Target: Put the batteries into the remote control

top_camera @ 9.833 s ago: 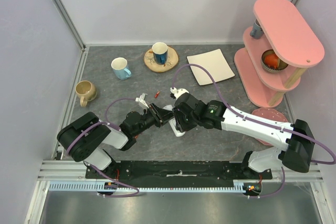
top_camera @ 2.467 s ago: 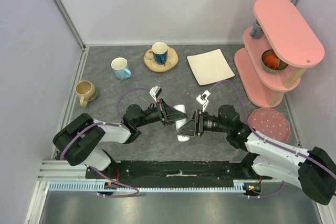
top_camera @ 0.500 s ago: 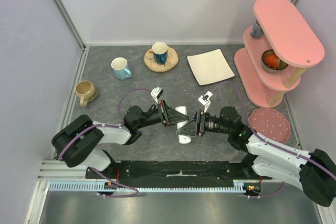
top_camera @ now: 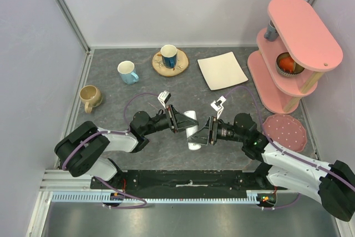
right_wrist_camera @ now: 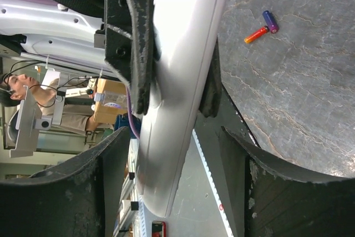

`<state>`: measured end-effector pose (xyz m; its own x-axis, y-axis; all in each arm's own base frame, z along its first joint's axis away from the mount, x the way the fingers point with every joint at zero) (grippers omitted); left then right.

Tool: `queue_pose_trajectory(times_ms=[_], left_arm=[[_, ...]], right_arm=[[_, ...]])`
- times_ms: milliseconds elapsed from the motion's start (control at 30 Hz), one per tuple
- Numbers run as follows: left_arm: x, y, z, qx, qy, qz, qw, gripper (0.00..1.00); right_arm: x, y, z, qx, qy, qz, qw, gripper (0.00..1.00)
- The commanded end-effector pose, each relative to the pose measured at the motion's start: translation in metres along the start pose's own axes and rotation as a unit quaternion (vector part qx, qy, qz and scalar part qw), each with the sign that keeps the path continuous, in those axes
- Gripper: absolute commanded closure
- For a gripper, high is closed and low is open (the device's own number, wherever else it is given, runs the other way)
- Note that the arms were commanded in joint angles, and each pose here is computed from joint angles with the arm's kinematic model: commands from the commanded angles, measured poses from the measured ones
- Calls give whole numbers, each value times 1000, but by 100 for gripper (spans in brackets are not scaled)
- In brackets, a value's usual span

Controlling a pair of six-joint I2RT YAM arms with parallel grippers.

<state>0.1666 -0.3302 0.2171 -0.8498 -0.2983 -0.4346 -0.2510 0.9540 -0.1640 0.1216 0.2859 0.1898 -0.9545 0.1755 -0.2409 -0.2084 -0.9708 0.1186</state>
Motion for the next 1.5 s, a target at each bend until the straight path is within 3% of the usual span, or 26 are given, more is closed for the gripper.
queue_pose_trajectory(times_ms=[0,433,700,867,933,1000,1033,1133,1300,1333,1400,1433,1467], left_arm=[[-23,10,-75,158,-92,-56,982,98],[-26,12,-87,174,-98,-57,978,98],[-25,12,-86,173,-97,-57,978,98],[-25,13,-83,168,-95,-59,979,98],[-26,13,-81,165,-93,-62,980,97],[-27,12,-77,159,-88,-61,982,90],[-30,13,-75,156,-88,-65,982,80],[-42,18,-64,138,-79,-81,984,62],[-72,31,-52,113,-79,-123,983,48],[-80,35,-49,106,-82,-136,982,33],[-88,40,-50,103,-85,-150,980,17],[-93,45,-45,94,-84,-159,979,9],[-95,48,-42,88,-81,-165,979,9]], right_arm=[[-1,3,10,-19,13,-5,1000,30],[-2,-1,-5,-2,0,-10,1000,58],[-3,-3,-9,3,-5,-10,1000,81],[-2,-2,-8,1,-3,-9,1000,100],[0,-1,-7,-1,4,-4,1000,100],[0,0,1,-6,19,1,1000,100],[2,3,-1,6,20,6,1000,100],[-4,8,11,24,62,9,998,100],[-3,17,12,61,106,23,992,100],[-5,19,14,70,110,21,991,100],[-6,27,-2,120,122,26,985,100],[-22,27,-3,154,132,-3,979,100],[-31,32,-12,194,144,-15,970,100]])
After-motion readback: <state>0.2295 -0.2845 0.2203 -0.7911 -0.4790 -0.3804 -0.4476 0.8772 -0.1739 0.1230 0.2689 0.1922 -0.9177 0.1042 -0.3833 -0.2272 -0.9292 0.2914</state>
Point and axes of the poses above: each gripper's point midway between its finger pads, its own y axis back along the fingers, its own z axis along the line the jaws close on, x = y × z, the point moved 1 cm from there along y, back along the fingers, and after that the axes turned 13 degrees about -y, right-handed, at the moved point
